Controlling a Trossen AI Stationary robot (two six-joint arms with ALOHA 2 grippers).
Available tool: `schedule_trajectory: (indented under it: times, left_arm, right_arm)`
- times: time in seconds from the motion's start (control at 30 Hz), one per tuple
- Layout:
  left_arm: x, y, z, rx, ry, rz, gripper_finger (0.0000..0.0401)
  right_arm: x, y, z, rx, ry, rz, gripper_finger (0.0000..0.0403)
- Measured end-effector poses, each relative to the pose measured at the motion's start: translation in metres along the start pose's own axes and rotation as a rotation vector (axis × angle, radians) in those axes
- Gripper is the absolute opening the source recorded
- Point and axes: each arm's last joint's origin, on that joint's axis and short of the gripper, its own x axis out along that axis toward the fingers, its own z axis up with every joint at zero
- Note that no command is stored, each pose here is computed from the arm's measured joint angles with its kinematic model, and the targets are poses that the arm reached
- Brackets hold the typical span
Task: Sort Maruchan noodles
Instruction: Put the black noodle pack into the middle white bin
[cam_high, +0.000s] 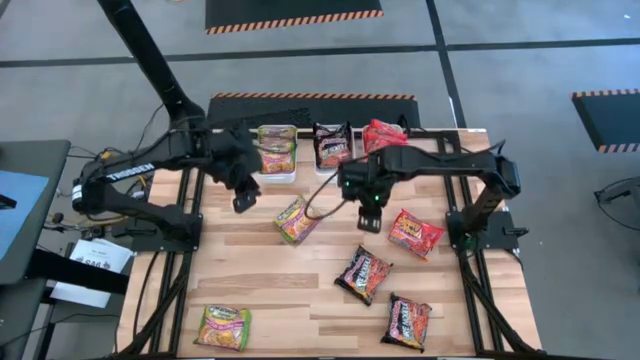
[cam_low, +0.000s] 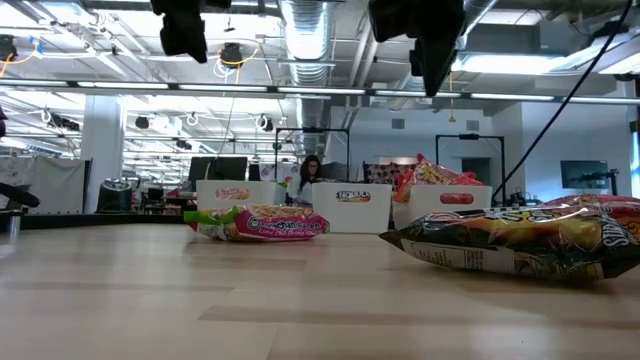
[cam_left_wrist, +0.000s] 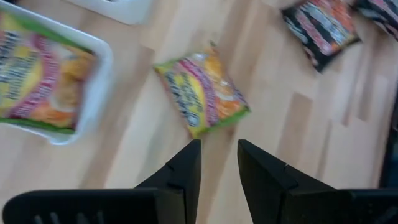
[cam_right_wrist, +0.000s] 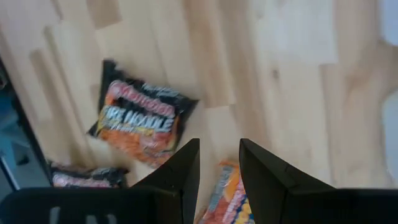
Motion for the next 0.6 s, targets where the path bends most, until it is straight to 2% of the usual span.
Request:
schedule_trajectory:
  times: [0.17, 0.3, 0.6]
  left_arm:
    - [0.002, -0.027, -0.007, 0.048, 0.030, -0.068, 0.0090]
    - [0.002, -0.047, -0.013, 0.077, 0.051, -0.118, 0.0090]
    - [-0.001, -0.079, -0.028, 0.094, 0.085, -0.181, 0.0090]
  right_arm:
    - [0.005, 0.026, -0.006, -0.016, 0.022, 0.024, 0.0138]
    - [0.007, 0.041, -0.013, 0.049, 0.066, 0.042, 0.0148]
    - [0.013, 0.079, -0.028, 0.157, 0.088, 0.050, 0.0219]
